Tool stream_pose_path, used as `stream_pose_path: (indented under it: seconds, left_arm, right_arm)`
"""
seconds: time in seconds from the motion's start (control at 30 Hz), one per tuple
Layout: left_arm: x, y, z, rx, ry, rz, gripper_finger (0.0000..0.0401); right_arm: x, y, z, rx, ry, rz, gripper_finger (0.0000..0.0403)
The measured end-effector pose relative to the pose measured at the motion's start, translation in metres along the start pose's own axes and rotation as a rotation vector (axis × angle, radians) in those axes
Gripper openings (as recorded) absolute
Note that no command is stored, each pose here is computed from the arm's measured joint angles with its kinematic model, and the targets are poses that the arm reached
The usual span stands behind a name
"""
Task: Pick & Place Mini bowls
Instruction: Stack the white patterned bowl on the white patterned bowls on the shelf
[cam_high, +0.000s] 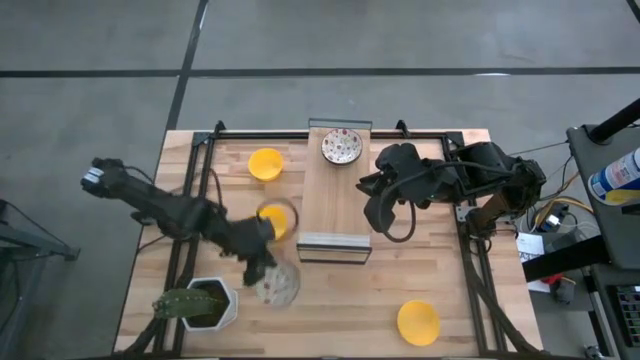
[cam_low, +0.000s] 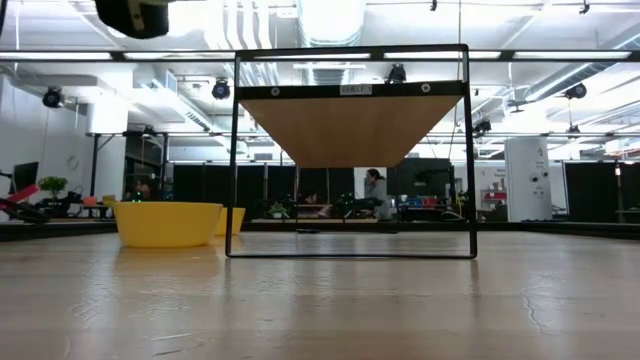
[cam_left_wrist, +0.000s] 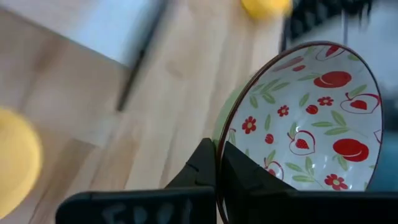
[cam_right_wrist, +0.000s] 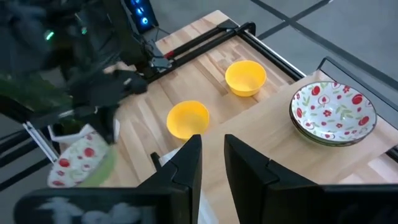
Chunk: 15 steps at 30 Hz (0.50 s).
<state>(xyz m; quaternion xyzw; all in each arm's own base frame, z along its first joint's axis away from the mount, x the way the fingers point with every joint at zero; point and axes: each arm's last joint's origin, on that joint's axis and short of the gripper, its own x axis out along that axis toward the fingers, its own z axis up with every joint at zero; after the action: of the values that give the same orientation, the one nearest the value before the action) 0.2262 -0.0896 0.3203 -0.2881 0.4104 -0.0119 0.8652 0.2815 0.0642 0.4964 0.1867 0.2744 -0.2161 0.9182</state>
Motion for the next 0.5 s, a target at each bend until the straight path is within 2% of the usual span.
stream_pose_path:
  seconds: [0.1, 0.17, 0.4, 0.5]
  left_arm:
    - [-0.013, 0.016, 0.017, -0.174, -0.067, 0.038, 0.0001]
    - [-0.023, 0.026, 0.030, -0.244, -0.126, 0.047, 0.0001]
    - [-0.055, 0.066, 0.087, -0.329, -0.258, 0.026, 0.0001]
    - [-0.067, 0.084, 0.112, -0.354, -0.300, 0.013, 0.0001]
  right_arm:
    - [0.000, 0.001, 0.002, 0.028, -0.024, -0.002, 0.0064]
    - [0.000, 0.001, 0.003, 0.059, -0.031, 0.001, 0.0063]
    - [0.000, 0.000, 0.003, 0.086, -0.032, -0.001, 0.0061]
    - [0.000, 0.000, 0.003, 0.137, -0.049, -0.022, 0.0061]
